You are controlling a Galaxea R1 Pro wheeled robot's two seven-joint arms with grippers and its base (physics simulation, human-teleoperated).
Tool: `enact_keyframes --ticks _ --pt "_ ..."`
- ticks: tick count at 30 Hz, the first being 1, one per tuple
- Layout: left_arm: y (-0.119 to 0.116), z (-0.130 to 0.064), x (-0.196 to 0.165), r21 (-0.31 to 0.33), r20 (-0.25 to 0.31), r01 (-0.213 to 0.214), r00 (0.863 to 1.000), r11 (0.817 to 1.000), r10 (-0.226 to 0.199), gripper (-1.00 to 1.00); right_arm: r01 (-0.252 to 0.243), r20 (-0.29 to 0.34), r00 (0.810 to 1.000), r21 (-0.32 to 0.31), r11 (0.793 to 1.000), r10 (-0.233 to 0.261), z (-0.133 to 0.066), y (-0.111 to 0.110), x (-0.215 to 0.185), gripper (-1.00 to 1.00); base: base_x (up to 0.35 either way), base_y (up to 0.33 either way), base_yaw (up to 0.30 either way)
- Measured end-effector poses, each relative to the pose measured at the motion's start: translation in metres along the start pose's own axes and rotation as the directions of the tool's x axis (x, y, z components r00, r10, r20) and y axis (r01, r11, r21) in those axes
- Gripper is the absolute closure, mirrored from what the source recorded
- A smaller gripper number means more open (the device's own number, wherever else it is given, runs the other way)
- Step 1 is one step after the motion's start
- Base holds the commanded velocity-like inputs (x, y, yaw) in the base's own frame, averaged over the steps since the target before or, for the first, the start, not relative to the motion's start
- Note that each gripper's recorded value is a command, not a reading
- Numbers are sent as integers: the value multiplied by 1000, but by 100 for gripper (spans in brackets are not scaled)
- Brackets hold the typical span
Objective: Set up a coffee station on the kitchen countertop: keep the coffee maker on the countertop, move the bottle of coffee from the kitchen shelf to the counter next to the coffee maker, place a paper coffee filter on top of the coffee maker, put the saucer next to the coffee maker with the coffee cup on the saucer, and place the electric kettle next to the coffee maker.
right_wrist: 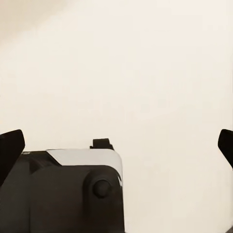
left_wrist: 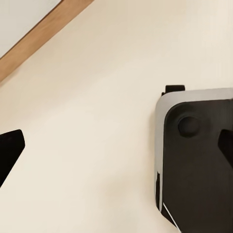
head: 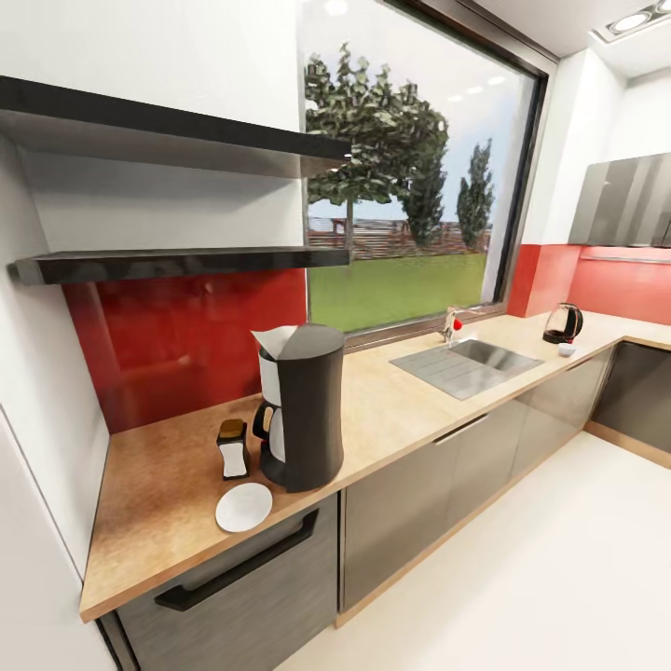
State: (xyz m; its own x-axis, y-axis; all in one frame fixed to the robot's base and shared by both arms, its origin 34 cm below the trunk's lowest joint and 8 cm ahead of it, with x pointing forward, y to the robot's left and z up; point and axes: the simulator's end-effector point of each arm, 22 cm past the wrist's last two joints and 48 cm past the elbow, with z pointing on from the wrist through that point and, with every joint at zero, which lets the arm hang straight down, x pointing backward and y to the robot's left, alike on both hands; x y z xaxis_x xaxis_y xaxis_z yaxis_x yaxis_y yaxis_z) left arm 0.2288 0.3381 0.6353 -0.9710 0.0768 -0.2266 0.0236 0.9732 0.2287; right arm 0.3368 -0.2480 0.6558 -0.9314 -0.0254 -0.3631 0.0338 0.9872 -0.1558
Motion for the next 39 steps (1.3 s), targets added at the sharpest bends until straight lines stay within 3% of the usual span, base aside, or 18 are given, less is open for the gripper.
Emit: enact_keyframes --ticks 17,39 --pt "1 0 0 1 1 5 1000 1000 -5 -100 -1 3 1000 -12 1000 1 -2 10 0 -100 0 0 0" --pt "-1 0 13 4 -24 3 1000 1000 -3 -100 -16 1 1000 -29 999 16 -2 14 -1 -100 0 0 -292"
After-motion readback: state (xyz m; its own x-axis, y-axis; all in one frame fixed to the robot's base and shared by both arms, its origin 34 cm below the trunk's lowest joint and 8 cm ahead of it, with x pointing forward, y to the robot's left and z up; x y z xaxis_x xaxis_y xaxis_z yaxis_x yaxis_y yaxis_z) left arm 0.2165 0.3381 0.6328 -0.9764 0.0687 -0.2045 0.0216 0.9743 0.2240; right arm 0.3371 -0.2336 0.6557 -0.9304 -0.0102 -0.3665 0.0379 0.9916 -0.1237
